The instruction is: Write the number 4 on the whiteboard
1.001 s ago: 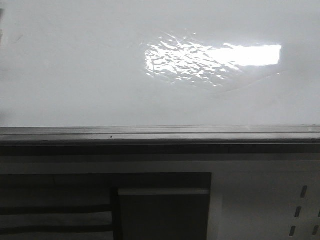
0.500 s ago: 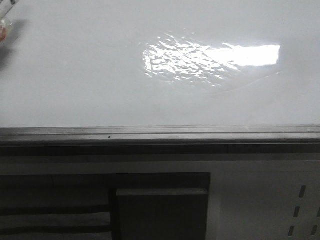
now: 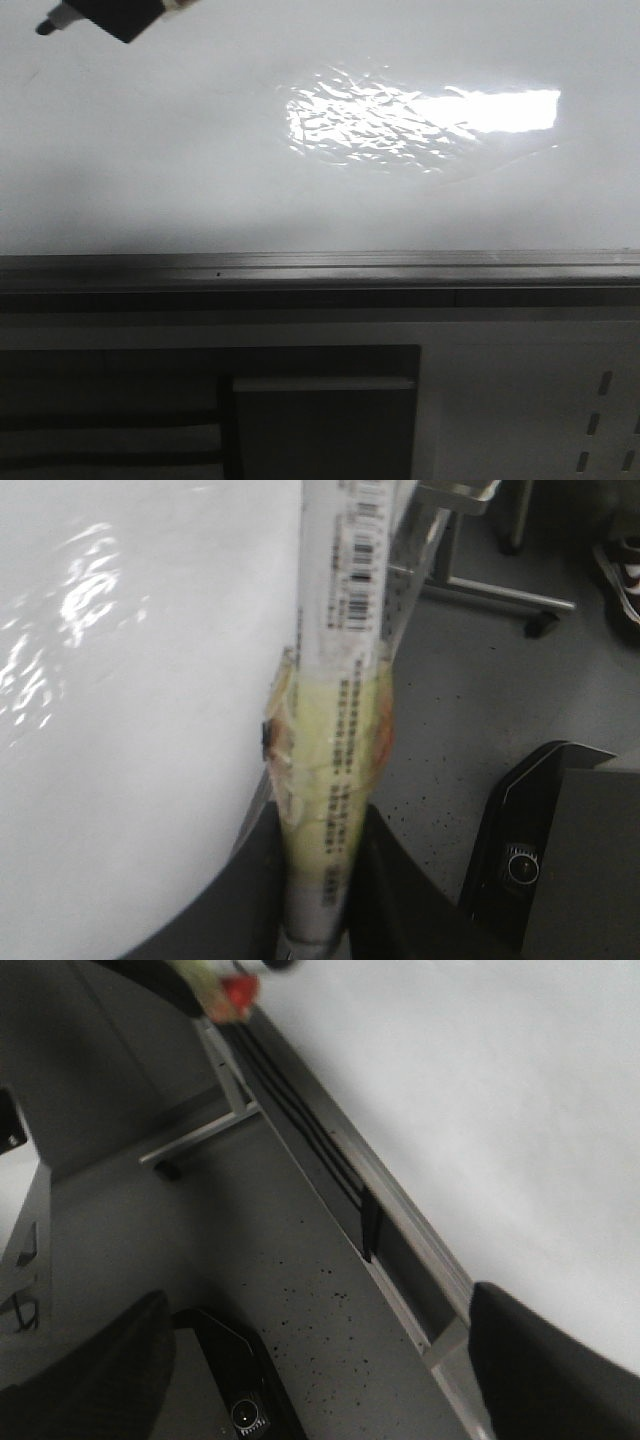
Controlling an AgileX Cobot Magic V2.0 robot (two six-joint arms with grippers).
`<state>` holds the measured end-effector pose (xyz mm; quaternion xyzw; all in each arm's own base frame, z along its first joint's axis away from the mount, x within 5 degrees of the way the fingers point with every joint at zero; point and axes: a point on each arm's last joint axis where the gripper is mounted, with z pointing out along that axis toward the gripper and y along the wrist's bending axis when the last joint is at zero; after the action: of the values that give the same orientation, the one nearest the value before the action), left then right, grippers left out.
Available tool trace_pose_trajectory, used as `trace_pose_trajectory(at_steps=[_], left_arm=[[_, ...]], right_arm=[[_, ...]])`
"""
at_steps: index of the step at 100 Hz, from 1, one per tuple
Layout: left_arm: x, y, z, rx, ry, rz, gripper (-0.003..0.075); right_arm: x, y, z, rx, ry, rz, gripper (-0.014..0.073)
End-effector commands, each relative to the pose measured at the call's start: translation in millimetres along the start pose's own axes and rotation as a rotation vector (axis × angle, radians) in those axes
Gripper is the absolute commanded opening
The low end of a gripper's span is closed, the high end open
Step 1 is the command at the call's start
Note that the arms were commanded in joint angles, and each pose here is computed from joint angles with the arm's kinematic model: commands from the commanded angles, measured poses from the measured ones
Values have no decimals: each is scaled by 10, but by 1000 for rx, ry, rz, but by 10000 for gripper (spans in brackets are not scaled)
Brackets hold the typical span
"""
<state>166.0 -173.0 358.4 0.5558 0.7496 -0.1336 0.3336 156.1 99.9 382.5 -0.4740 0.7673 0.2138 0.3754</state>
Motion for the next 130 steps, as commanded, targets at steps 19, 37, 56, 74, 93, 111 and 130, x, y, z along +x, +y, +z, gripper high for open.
trace_pose_trajectory(at_steps=[19,37,56,74,93,111,130], left_arm=[[-307,-201,75,71,-71,155,-20],[-326,-239,91,78,-79,238,-20],[-336,-233,90,70,-90,242,-20],[-341,-230,90,64,-96,263,-20],[-341,-230,90,64,-96,263,-20],[-343,-229,90,63,-98,262,-20],[-354,-222,90,54,-110,262,21]], right_arm=[[-400,70,265,-81,-120,-284,542],[-417,50,393,-96,-110,-295,541],[-408,62,438,-123,-96,-325,541],[-409,69,437,-130,-99,-332,438],[-407,72,437,-134,-97,-333,221],[-403,76,437,-140,-94,-333,85],[-394,87,435,-153,-86,-334,-17]])
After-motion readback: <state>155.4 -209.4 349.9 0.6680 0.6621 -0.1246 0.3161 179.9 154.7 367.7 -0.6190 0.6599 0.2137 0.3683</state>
